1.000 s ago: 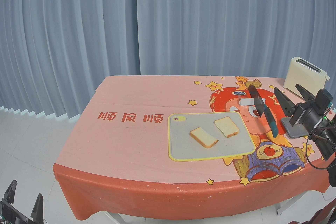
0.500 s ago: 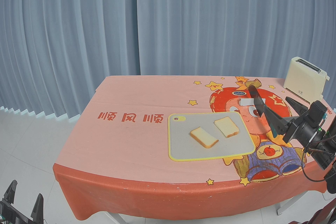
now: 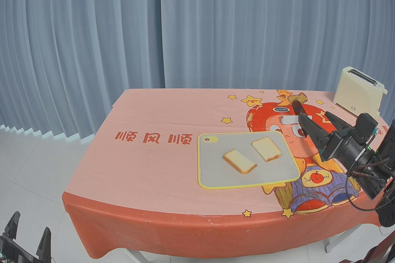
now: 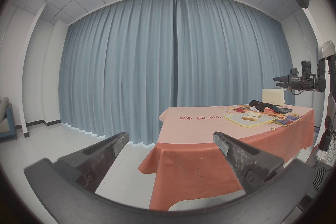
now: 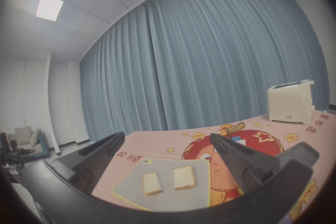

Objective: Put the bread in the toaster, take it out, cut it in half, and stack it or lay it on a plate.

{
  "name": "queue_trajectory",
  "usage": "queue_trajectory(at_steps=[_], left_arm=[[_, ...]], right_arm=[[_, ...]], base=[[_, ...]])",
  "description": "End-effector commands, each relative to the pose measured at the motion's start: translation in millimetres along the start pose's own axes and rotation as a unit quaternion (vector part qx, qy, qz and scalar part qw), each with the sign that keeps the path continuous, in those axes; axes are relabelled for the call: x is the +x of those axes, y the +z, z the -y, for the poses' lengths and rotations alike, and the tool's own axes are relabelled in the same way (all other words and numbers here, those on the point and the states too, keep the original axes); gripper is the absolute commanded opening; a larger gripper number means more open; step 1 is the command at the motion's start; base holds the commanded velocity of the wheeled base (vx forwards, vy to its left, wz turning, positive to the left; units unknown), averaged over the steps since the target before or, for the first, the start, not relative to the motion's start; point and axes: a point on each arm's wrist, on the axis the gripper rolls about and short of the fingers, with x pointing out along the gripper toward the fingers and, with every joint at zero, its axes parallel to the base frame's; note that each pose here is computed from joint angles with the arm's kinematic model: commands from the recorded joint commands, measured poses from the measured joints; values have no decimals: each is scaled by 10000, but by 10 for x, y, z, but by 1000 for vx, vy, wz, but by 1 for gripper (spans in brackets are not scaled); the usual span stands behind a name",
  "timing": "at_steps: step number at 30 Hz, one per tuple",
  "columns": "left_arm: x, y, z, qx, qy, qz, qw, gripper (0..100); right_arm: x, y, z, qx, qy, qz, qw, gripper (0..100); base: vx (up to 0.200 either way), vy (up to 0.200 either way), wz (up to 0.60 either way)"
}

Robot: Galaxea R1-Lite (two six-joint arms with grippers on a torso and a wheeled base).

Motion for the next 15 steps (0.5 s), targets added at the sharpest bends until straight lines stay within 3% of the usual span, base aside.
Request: queue_trajectory(at_steps=[1,6,11,15], left_arm=[[4,-52,0,4,2,-27,10000,100],[4,-52,0,-4,2,-27,10000,100],[4,-52,0,-4,2,-27,10000,100],[4,-52,0,-4,2,-27,10000,100]], right_arm=[[8,-53,-61,8,105,-117,9999,100],[-8,-89,-50,-22,77,-212,9997,100],[-100,-254,12,-583,-5,-647,9962,100],[-72,-352,11,-668,4,-862,9940,100]], base=[[0,0,0],[0,0,0],[0,0,0],[0,0,0]])
